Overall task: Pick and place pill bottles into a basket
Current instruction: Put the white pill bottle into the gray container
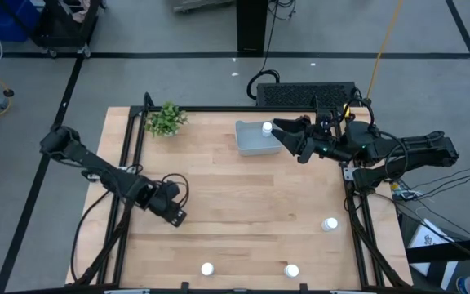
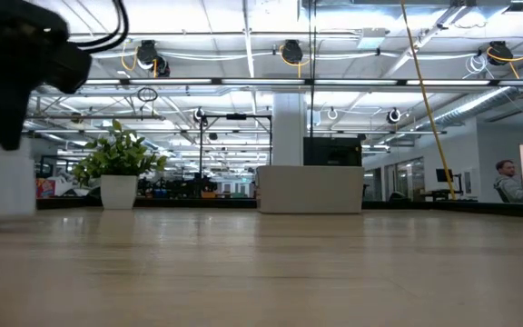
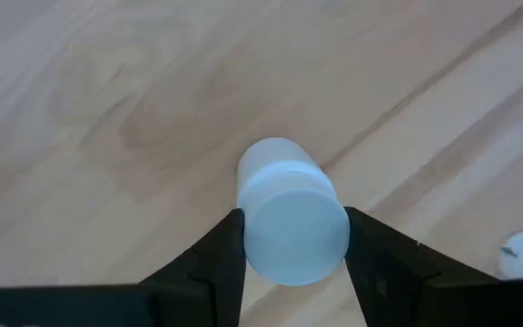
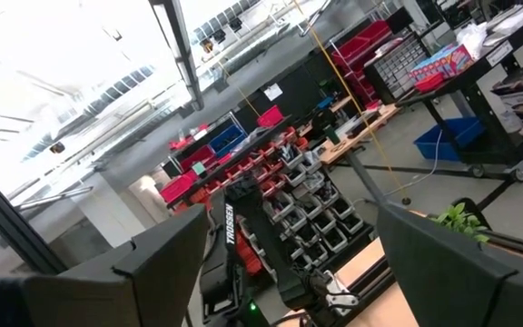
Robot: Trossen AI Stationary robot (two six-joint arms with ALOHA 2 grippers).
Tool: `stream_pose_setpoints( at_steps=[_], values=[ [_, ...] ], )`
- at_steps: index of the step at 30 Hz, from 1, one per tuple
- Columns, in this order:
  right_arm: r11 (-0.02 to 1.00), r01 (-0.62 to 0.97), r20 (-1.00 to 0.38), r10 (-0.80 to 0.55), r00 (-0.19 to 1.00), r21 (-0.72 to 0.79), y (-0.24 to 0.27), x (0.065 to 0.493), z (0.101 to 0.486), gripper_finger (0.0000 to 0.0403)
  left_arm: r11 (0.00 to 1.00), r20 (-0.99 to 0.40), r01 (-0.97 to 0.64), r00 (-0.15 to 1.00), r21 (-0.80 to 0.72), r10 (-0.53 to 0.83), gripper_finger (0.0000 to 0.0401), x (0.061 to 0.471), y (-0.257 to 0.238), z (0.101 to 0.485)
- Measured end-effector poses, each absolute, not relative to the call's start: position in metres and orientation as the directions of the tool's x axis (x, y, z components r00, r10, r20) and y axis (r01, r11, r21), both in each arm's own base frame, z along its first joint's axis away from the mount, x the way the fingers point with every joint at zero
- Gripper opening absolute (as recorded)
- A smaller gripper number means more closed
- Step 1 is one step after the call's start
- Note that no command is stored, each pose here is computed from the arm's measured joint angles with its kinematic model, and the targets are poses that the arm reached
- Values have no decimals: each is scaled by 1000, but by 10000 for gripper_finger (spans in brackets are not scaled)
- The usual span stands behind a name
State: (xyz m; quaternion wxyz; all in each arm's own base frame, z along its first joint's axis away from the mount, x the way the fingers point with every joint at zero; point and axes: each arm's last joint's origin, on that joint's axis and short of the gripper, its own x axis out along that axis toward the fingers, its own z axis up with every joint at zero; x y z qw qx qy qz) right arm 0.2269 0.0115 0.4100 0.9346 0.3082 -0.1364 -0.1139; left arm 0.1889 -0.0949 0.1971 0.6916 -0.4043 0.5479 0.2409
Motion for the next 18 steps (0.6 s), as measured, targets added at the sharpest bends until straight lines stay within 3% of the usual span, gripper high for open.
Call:
stream_pose_setpoints(
  at_steps=[6,10,18],
  values=[
    [794,140,196,-311,930,592,11,226,411,313,520,-895,-739,425,-427,-131,187,211,-79,203],
    [807,135,231,-319,919,574,11,225,415,313,493,-849,-711,514,-501,-121,170,225,-64,212],
    [829,110,295,-315,902,548,10,217,424,313,388,-630,-566,775,-727,-50,165,260,-25,248]
  ],
)
